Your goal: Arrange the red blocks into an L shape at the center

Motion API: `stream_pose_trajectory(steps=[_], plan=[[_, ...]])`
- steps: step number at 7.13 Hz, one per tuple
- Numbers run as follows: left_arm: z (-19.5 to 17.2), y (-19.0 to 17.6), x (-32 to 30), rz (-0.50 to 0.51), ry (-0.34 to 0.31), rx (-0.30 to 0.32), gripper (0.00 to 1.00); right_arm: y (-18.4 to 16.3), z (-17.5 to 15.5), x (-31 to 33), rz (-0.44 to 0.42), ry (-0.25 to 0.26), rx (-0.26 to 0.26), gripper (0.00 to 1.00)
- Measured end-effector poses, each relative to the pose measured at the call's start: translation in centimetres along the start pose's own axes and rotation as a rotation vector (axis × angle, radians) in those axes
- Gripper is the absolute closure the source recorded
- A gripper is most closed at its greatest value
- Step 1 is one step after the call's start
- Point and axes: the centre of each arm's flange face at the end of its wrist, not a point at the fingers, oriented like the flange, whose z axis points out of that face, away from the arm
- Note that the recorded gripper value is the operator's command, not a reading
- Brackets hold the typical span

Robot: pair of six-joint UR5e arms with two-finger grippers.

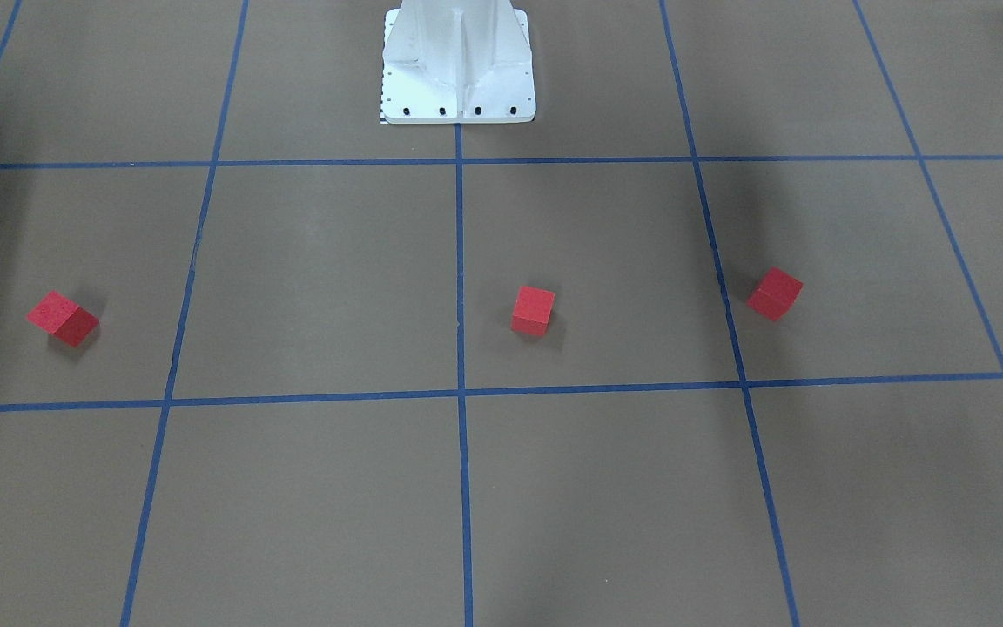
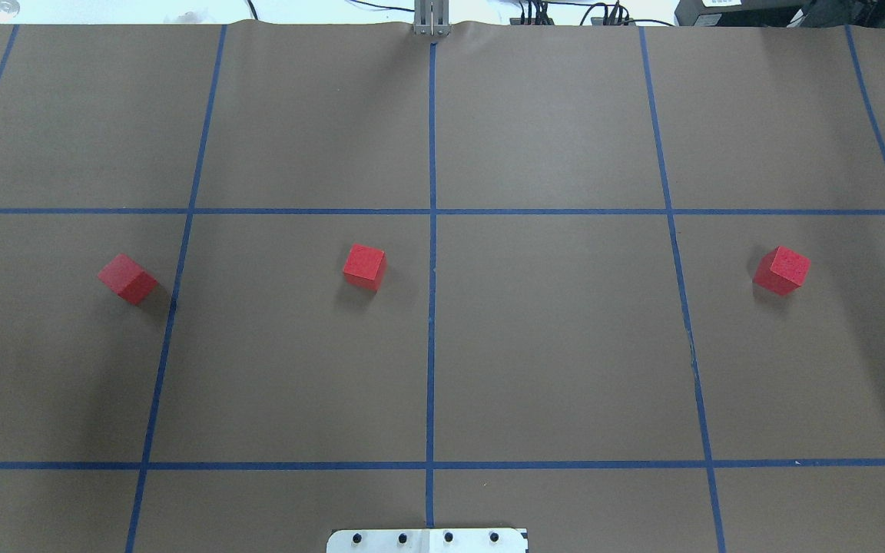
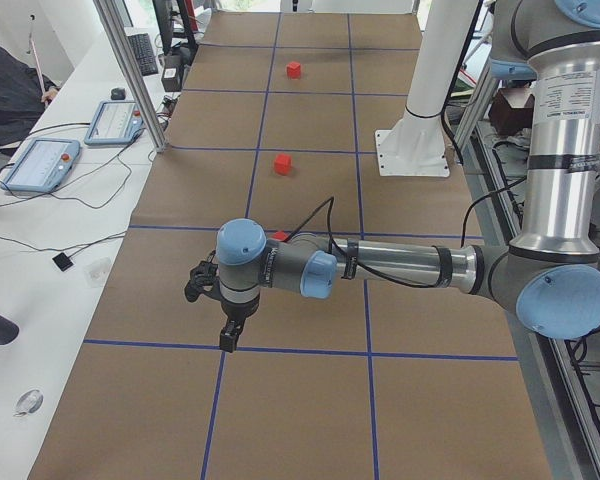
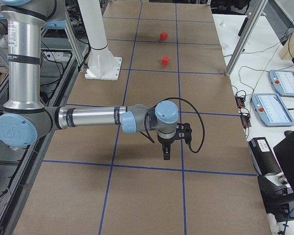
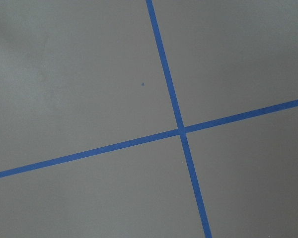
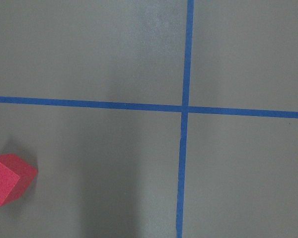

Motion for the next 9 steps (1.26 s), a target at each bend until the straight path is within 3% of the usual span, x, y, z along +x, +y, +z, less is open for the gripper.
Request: stream_pose_trajectory(steps=[5, 7, 9], plan=[[-0.6, -0.8, 0.9, 0.018, 0.005, 0.020, 0.00, -0.1, 0.0, 0.0, -0.004, -0.001, 0.005, 0.01], [-3.1, -3.2, 4.2, 0.075, 0.012, 0.101, 0.00, -0.1, 0.1, 0.0, -0.004, -0.001, 0.005, 0.01], [-4.0, -7.1, 10.9, 0.071, 0.058, 0.176, 0.00, 0.0, 0.3, 0.3, 0.001, 0.001, 0.000, 0.01]])
